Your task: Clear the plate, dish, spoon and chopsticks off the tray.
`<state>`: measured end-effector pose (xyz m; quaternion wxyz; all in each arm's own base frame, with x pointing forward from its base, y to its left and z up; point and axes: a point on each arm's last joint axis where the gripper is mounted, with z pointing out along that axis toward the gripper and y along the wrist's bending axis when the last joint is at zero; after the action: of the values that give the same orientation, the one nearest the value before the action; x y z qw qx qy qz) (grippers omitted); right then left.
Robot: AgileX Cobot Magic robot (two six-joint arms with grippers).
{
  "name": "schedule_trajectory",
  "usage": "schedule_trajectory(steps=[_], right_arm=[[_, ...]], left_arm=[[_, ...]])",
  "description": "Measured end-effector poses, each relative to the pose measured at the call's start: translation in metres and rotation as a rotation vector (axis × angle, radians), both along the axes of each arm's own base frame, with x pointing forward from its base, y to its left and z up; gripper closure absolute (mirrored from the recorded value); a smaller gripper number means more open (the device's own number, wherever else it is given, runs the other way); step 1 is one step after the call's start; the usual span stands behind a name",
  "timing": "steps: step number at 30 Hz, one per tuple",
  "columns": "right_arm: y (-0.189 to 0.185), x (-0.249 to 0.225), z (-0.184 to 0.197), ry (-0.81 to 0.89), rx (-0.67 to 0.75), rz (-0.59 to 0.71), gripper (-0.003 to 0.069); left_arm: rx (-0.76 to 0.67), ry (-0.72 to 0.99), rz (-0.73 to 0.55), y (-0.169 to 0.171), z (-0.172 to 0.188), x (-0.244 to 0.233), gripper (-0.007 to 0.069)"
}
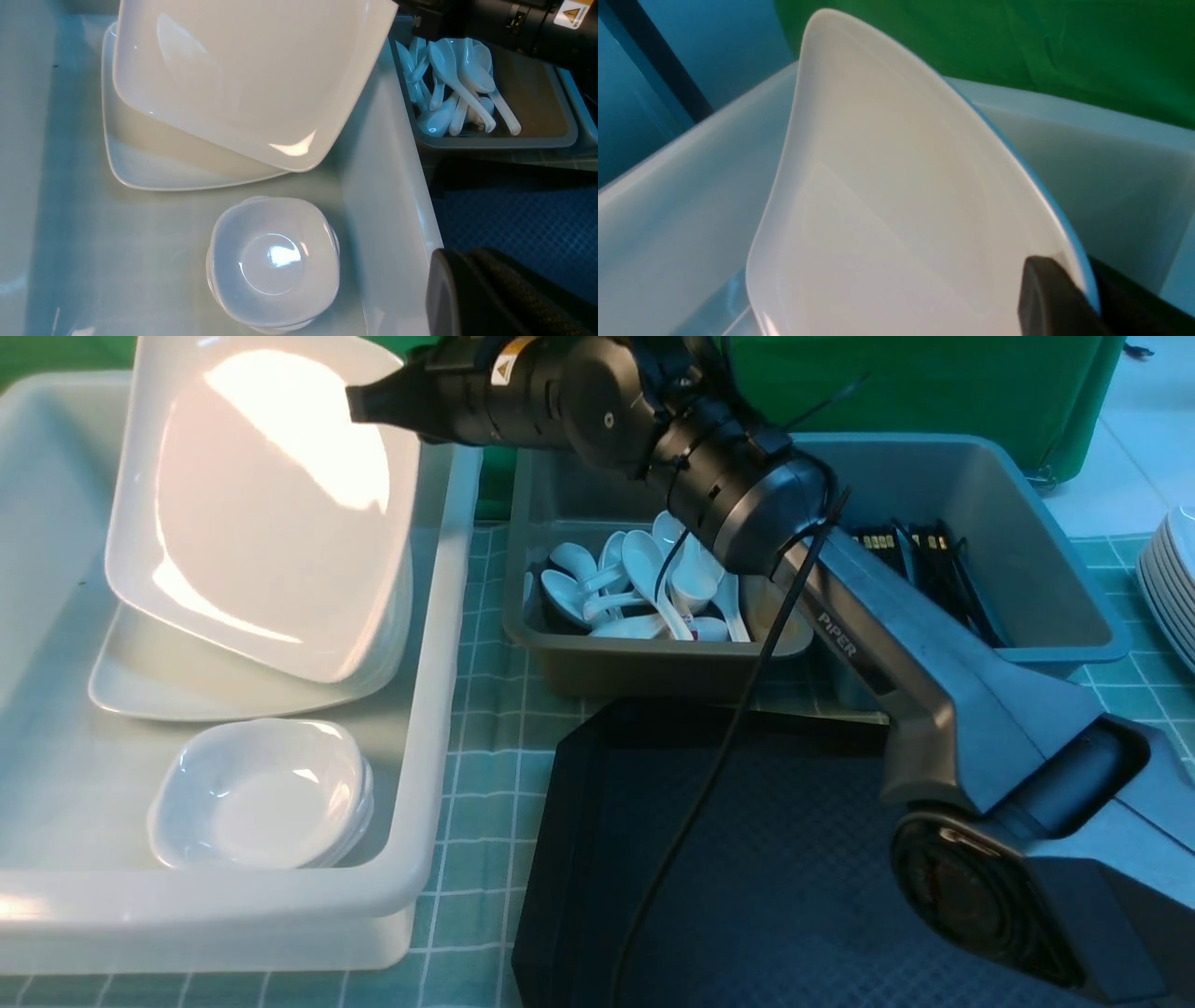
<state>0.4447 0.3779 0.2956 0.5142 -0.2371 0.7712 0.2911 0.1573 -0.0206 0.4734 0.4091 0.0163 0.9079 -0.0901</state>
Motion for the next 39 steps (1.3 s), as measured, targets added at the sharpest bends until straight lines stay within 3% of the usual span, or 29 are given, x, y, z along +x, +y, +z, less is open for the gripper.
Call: schedule_trajectory(steps=[11,25,39], right_arm=[[0.0020,0.0023,-0.0116,0.002,-0.031,0.008,0.0602],[0.0024,0.0028,-0.0081,-0.023,-0.010,0.008,0.0503],[0.0024,0.0027,-0.0070,-0.025,-0.005,0.008,0.0496]], left_arm=[[0.000,0.001,0.000,0.0000,-0.0001,-0.0001,0.0614],[-0.006,0.001,-0.009,-0.0009,0.0001,-0.0002,0.0614],[-0.002,-0.001,-0.016,-0.0012,0.0001,-0.0002,0.0614]])
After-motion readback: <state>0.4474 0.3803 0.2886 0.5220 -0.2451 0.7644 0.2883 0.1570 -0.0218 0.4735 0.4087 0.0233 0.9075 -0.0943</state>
